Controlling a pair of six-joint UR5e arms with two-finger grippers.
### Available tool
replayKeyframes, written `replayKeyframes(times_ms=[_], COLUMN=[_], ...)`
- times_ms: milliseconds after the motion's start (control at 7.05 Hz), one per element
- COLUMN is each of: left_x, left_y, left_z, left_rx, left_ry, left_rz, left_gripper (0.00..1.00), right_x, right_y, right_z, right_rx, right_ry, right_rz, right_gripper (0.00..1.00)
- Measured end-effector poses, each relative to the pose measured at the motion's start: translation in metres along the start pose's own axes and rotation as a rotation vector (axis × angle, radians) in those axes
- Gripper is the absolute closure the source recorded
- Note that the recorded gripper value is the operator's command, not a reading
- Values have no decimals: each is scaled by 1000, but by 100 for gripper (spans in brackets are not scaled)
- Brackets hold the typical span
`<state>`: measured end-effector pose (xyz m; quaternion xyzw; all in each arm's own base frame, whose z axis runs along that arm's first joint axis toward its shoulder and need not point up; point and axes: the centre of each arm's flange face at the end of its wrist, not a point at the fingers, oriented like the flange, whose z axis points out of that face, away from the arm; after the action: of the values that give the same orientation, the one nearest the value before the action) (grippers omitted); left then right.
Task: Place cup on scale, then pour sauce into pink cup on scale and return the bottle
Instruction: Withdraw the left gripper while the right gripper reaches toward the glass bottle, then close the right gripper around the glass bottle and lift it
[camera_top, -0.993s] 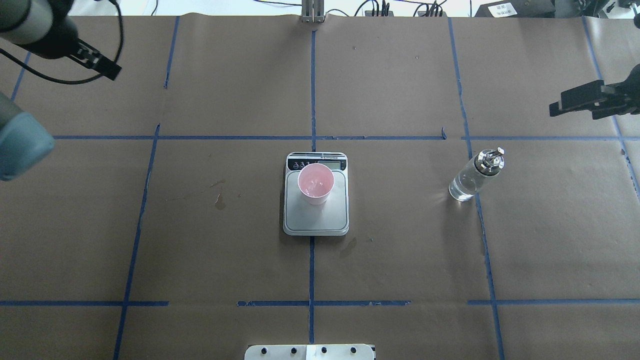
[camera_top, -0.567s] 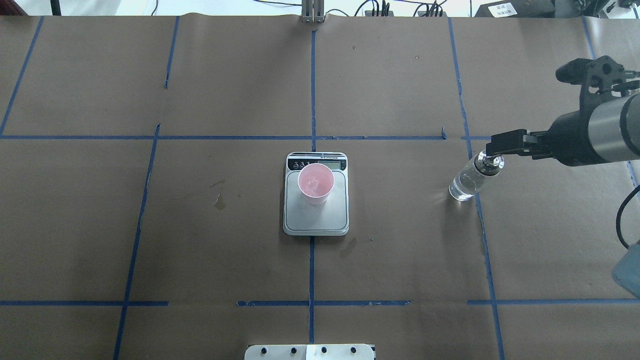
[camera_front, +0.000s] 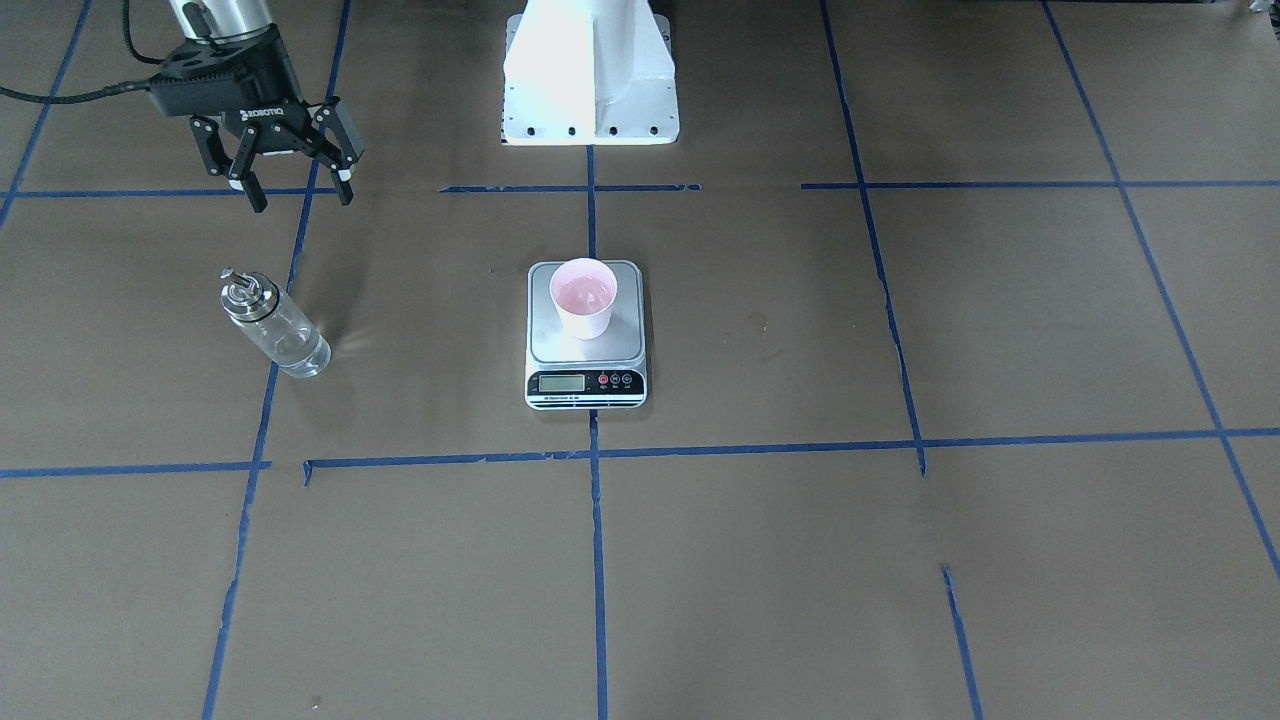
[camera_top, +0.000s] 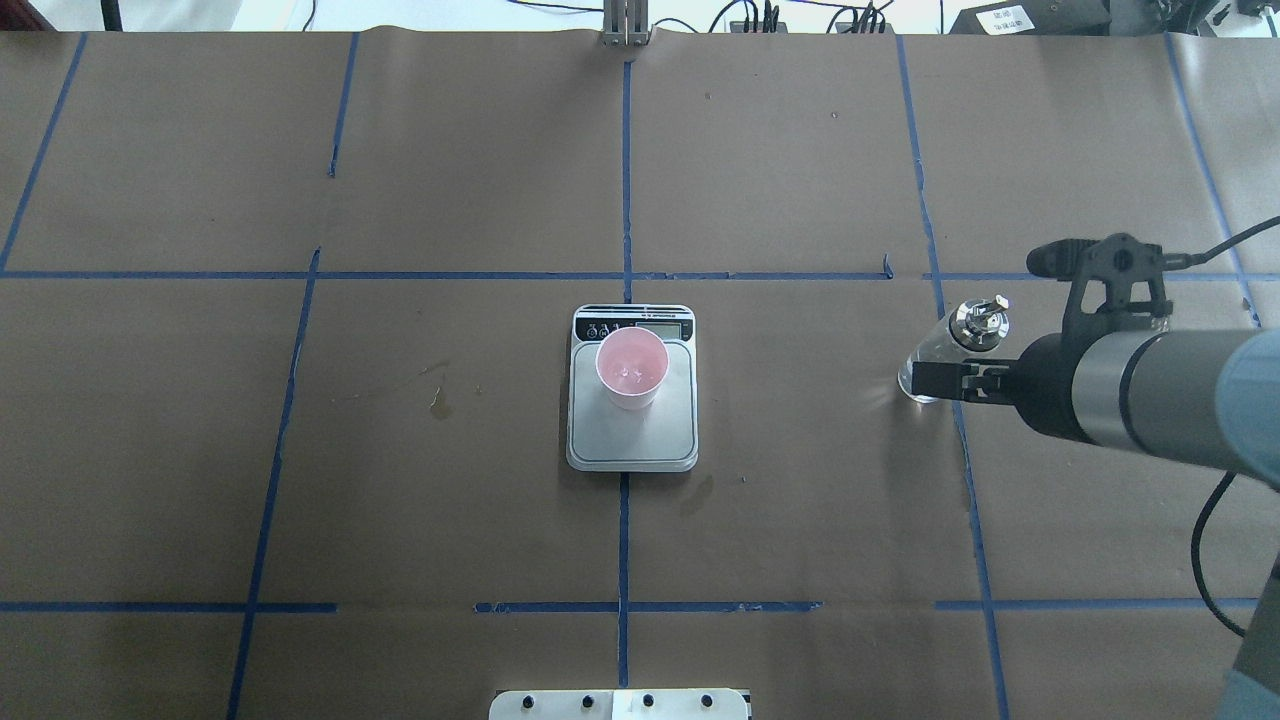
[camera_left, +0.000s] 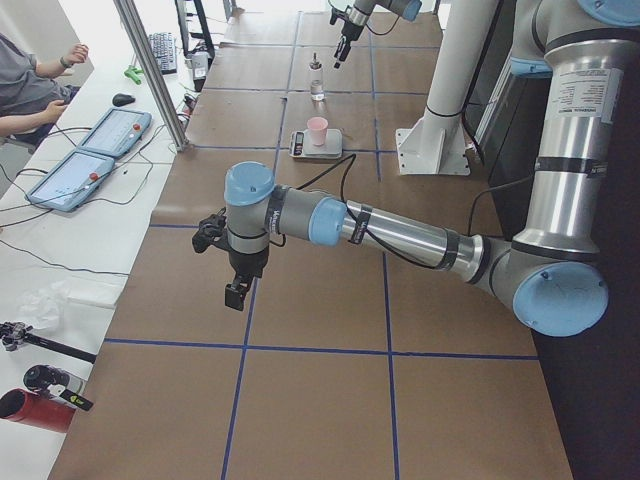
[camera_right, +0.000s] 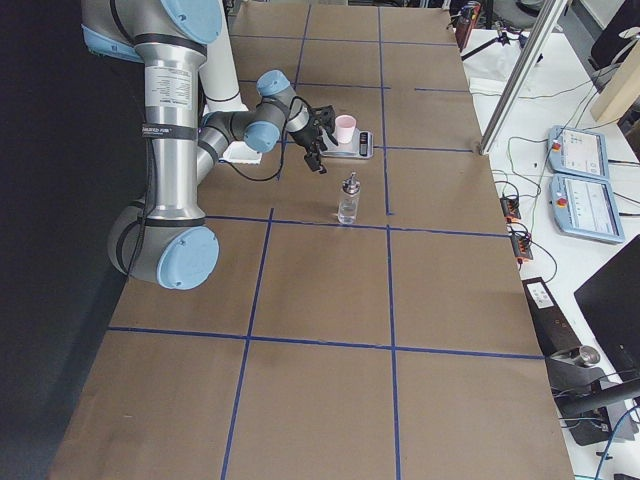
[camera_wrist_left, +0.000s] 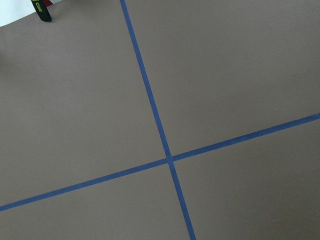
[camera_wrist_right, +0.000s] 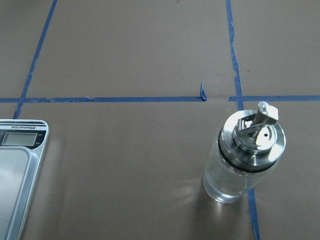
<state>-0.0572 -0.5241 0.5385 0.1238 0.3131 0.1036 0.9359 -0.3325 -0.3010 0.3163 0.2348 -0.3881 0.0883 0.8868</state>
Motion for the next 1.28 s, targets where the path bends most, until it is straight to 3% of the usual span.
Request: replayKeyframes(times_ms=[284, 567, 851, 1276], left_x=[-5, -18, -22, -21], left_y=[9, 25, 38, 38], left_z=[7, 34, 48, 48], left_rx=[-14, -62, -85, -84], left_ry=[4, 73, 128, 138], left_rz=[-12, -60, -87, -86], left_gripper=[0, 0, 0, 0], right_x=[21, 53, 61, 63], right_y=[37, 52, 56, 53], right_z=[52, 85, 98, 108], right_rx=[111, 179, 213, 247], right_ry=[-8, -19, 1, 26], right_rz=[-29, -34, -47, -98], right_gripper=[0, 0, 0, 0])
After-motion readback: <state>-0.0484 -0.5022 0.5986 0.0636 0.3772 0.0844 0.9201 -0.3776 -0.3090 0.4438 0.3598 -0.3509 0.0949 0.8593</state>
